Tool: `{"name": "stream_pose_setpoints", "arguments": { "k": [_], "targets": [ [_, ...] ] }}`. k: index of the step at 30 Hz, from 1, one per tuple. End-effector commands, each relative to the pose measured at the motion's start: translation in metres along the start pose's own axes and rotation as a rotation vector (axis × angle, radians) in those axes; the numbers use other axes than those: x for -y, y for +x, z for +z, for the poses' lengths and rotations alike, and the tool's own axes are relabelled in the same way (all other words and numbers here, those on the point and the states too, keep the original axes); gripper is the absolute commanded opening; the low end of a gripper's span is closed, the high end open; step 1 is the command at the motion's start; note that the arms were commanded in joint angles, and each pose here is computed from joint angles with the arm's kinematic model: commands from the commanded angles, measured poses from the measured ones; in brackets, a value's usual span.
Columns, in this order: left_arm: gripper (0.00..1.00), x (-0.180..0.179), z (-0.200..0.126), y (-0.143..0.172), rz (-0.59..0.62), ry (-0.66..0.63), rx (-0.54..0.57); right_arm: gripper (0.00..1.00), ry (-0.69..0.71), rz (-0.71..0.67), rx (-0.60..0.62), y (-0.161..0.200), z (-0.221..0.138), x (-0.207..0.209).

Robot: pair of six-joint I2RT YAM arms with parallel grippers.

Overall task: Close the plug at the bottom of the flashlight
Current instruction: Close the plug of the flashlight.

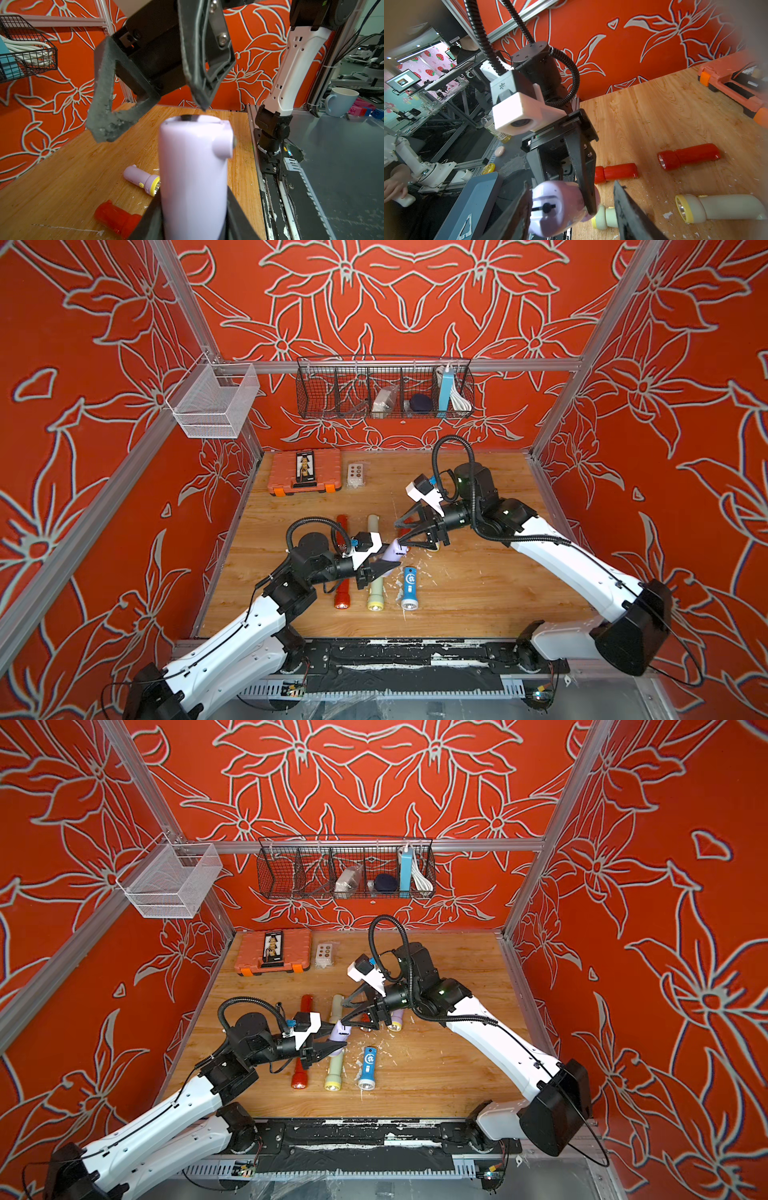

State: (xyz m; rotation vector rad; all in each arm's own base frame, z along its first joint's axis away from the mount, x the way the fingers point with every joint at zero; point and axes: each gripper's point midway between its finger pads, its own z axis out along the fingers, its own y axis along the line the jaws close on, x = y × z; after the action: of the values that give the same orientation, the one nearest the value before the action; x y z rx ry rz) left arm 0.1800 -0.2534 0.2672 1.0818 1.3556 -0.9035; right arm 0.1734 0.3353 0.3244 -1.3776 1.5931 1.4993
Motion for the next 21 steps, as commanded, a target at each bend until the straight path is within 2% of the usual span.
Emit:
{"name": "stream_pose_setpoints", "arguments": {
  "k": [1,8,21],
  "targets": [
    [0.0,0.001,-0.001,-0.03,0.062,0.009,0.076,0.65,-0.034,-0.015,-0.002,0.006,0.001,-0.008],
    [0.0,0.002,-0.003,-0.034,0.062,0.004,0.088,0.6,-0.03,0.008,-0.012,0.013,0.003,-0.004],
    [0.0,0.003,-0.012,-0.057,0.114,-0.018,0.143,0.23,-0.08,0.061,-0.035,0.029,0.015,-0.003]
  ]
}}
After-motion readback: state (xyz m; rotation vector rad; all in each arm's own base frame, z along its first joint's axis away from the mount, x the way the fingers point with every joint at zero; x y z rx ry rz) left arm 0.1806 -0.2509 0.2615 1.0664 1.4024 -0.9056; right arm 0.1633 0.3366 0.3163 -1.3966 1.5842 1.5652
